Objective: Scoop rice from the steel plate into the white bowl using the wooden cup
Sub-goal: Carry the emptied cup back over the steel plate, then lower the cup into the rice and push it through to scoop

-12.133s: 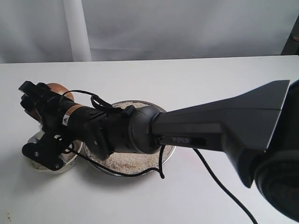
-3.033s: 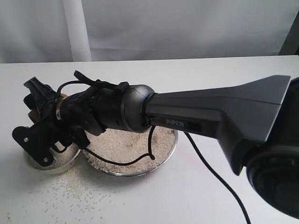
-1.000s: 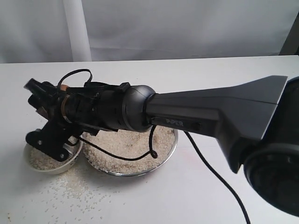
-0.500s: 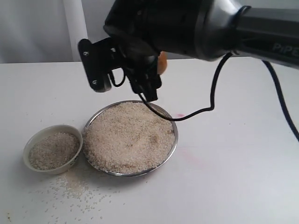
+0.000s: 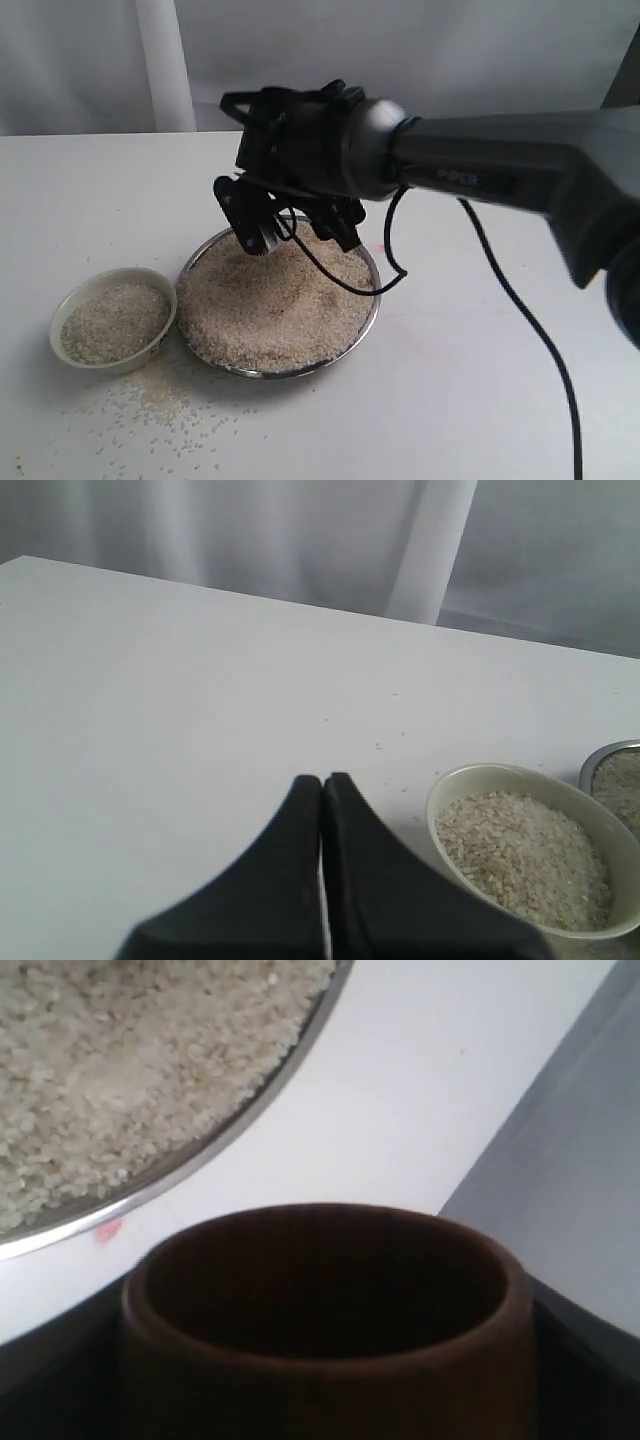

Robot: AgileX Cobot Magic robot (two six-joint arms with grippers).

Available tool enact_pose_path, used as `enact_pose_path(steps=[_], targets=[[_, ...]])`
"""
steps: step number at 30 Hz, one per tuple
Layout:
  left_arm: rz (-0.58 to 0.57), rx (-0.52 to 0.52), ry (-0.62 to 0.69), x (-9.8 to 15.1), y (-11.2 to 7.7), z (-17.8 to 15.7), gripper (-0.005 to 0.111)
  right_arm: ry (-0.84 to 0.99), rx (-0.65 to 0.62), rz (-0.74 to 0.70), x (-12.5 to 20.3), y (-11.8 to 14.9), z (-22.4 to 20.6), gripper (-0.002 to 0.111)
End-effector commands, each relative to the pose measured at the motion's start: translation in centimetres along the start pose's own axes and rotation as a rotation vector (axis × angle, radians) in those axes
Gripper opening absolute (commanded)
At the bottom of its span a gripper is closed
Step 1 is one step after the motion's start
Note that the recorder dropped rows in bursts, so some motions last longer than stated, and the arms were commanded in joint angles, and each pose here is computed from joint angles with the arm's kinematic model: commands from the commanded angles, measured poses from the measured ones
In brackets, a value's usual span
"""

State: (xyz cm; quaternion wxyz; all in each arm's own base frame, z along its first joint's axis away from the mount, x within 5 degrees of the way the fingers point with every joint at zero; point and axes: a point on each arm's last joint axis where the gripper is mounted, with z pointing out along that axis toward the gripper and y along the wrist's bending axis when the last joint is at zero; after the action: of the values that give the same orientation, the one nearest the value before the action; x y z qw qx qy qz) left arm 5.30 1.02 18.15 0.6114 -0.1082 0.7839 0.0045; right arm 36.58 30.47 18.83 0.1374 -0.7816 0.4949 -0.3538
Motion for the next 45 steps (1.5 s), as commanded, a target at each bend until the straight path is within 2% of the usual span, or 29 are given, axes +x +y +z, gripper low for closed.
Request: enact_pose_path(steps=[1,24,45], targets=[[-0.006,0.009,-0.010,-0.2,-0.1,-0.1,0.000,0.038,-0.001,-0.077,-0.7,0.8,2.2,0.000],[-0.006,0.009,-0.010,-0.2,-0.1,-0.1,0.000,-0.046,-0.054,-0.134,-4.3,3.1,4.5,0.000],[-0.006,0.009,-0.010,-0.2,-0.1,-0.1,0.000,-0.245,-0.024,-0.059,-7.3,3.1,3.4,0.000]])
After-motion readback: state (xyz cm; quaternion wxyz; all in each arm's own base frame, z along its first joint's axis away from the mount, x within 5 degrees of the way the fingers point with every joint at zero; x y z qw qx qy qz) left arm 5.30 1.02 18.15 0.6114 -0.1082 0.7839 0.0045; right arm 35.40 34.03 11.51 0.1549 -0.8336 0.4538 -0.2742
